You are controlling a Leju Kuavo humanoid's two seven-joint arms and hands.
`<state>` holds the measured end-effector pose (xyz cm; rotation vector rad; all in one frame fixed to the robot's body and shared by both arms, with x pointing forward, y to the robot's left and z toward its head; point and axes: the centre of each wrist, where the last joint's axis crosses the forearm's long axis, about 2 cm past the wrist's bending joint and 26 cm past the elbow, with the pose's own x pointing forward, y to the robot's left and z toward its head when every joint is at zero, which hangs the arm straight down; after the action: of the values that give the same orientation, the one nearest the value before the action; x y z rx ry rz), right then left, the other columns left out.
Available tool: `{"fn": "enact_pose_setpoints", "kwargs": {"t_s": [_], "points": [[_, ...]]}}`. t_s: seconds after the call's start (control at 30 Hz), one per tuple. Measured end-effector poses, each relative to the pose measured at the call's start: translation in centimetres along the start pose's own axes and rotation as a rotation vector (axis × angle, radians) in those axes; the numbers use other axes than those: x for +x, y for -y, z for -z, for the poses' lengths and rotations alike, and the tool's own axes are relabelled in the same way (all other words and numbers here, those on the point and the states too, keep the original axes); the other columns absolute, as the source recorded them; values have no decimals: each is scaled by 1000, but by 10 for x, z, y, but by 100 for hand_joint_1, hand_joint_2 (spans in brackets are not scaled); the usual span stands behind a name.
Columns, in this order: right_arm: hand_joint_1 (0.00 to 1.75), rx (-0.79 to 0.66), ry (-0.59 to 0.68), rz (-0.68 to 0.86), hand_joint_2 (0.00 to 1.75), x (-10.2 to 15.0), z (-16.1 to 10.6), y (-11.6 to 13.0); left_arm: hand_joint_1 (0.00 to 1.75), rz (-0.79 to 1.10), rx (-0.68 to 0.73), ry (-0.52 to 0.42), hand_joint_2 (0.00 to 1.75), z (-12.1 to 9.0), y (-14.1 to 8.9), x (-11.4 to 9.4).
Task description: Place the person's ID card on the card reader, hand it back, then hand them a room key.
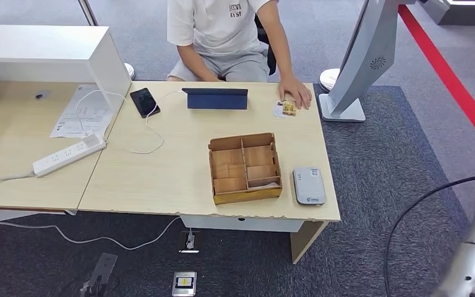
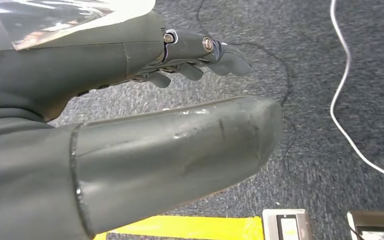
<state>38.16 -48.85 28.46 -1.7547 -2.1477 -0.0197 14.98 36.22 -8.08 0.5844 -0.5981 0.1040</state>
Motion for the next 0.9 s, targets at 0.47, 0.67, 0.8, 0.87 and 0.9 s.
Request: {"fn": "enact_pose_setpoints", "kwargs": {"t_s": [0.47,0.67,0.8,0.87,0.9], "points": [[0,16,-258,-244,175,-74,-68,62,0,-93,30,-54,0,-5,1,-12],[0,94,-387,-331,175,-95,-117,85,0,-115,30,-78,0,-8,3,-18],[0,191,-451,-392,131,-105,-153,101,0,-138,35,-103,0,-9,4,-20],[0,271,-460,-441,44,-108,-169,107,0,-151,40,-110,0,-9,5,-18],[0,307,-471,-463,0,-110,-178,111,0,-156,41,-114,0,-9,6,-17]]}}
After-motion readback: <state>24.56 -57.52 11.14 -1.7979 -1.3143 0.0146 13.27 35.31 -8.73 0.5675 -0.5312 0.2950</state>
